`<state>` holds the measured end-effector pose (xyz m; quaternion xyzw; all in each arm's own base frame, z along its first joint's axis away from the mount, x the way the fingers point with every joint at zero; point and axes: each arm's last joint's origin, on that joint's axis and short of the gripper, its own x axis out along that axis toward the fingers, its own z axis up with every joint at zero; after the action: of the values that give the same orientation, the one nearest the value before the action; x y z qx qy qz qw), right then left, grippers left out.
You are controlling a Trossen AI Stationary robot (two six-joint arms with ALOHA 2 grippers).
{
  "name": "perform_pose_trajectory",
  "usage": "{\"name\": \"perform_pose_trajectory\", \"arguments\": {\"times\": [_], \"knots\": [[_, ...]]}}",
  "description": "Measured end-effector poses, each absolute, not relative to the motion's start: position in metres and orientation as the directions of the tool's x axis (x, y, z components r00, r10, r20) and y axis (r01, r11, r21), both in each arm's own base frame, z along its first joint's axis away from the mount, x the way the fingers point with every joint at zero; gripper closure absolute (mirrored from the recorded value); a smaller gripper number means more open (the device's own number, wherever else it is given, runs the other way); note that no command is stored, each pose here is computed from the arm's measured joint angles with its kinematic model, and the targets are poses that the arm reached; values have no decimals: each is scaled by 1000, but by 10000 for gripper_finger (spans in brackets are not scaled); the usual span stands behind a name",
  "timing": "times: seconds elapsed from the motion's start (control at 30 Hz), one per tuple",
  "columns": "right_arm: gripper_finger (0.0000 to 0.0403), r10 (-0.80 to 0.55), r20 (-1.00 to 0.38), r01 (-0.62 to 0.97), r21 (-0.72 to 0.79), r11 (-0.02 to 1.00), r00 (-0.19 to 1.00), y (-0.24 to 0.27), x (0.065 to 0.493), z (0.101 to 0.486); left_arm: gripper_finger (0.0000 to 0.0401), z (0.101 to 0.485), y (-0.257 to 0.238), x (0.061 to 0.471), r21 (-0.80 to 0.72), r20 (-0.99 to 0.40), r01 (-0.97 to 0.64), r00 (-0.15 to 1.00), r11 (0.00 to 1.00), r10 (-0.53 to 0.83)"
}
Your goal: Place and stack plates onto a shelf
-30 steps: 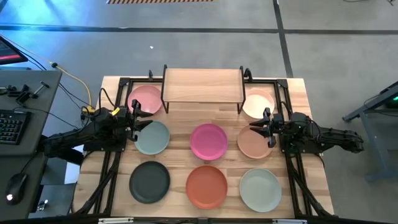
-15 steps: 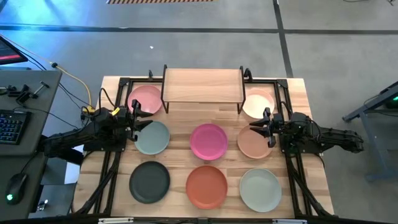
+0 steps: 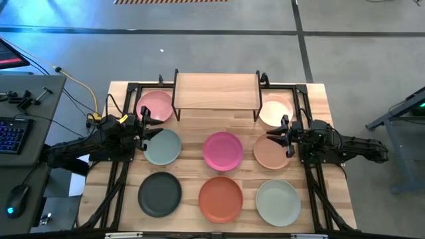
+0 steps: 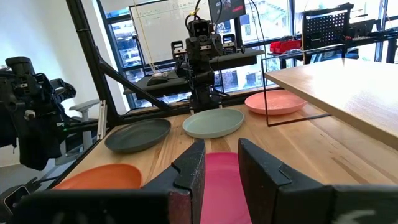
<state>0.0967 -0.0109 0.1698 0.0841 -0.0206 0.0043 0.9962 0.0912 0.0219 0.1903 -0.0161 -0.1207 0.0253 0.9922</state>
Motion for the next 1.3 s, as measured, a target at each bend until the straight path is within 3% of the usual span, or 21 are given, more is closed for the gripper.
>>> {"name": "perform_pose_trajectory", "arguments": {"times": [0.5, 0.67, 0.93, 1.3], "knots": [[324, -27, 42, 19, 174, 985, 999, -12, 97, 170, 272, 190, 22, 91, -38, 239, -46, 969, 998, 54], [324, -104, 45, 86, 295, 952, 994, -14, 96, 170, 272, 190, 22, 91, -111, 240, -33, 969, 993, 59], [324, -117, 73, 81, 379, 922, 991, -14, 96, 173, 272, 191, 24, 91, -205, 244, -69, 962, 976, 120], [324, -308, 141, 217, 447, 868, 941, -20, 94, 182, 272, 191, 26, 90, -322, 246, -120, 947, 939, 206]]}}
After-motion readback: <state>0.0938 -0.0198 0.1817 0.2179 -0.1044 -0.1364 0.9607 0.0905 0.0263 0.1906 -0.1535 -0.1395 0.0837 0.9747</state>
